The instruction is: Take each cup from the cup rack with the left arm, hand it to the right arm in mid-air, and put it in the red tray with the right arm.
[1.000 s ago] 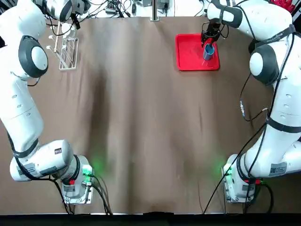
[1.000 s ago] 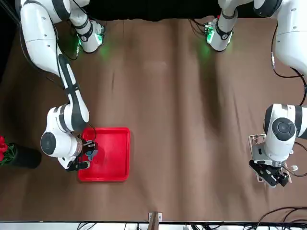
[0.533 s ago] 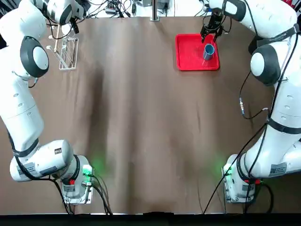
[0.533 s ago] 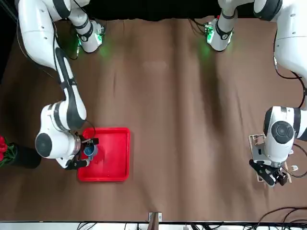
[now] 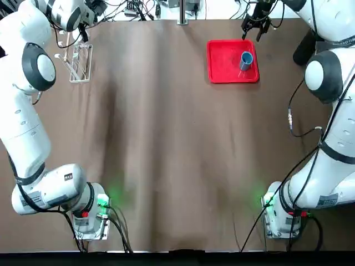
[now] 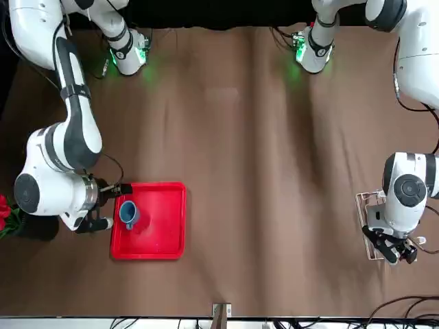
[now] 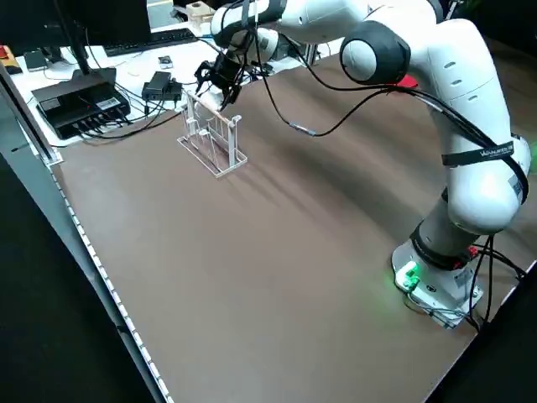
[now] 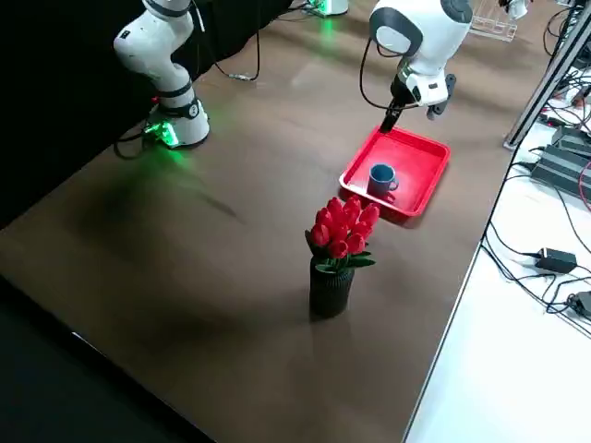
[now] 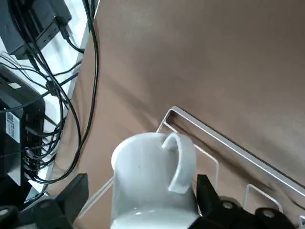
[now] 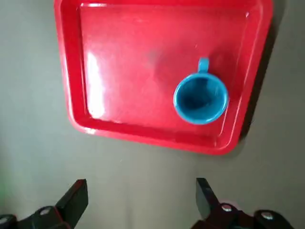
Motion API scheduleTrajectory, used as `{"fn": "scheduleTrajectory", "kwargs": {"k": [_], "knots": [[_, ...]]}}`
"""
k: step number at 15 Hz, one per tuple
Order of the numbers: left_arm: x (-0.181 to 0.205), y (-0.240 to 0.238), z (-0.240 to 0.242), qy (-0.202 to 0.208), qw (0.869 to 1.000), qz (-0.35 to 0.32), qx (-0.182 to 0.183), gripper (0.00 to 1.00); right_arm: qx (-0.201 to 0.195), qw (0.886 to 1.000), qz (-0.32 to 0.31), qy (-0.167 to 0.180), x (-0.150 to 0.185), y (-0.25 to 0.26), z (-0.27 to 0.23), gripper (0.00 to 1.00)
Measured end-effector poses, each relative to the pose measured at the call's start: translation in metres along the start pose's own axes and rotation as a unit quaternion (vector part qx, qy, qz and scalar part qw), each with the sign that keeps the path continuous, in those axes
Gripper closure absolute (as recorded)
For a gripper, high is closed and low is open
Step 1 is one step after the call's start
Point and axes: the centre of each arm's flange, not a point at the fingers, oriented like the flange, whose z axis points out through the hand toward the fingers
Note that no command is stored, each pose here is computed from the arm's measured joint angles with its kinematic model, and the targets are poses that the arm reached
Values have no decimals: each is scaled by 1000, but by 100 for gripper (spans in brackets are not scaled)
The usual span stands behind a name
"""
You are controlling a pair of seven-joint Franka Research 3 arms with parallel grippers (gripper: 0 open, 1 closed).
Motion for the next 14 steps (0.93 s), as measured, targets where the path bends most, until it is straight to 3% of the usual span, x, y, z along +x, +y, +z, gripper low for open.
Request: {"fn": "scheduleTrajectory", "kwargs": {"k": [2,4,8,12,14], "knots": [[-1,2,2,-1,1000,4,-2,0,10,1000,1,-14,-4,-1,0,0],[-3,2,4,-4,1000,5,-3,0,23,1000,5,-5,-8,1,-14,0],[-5,4,8,-6,1000,8,-4,0,31,999,21,-6,-40,25,-70,0],[-5,6,12,-14,1000,22,2,1,36,998,49,21,-76,67,-139,0],[-4,6,12,-14,1000,22,2,8,38,996,68,41,-96,92,-173,0]]}}
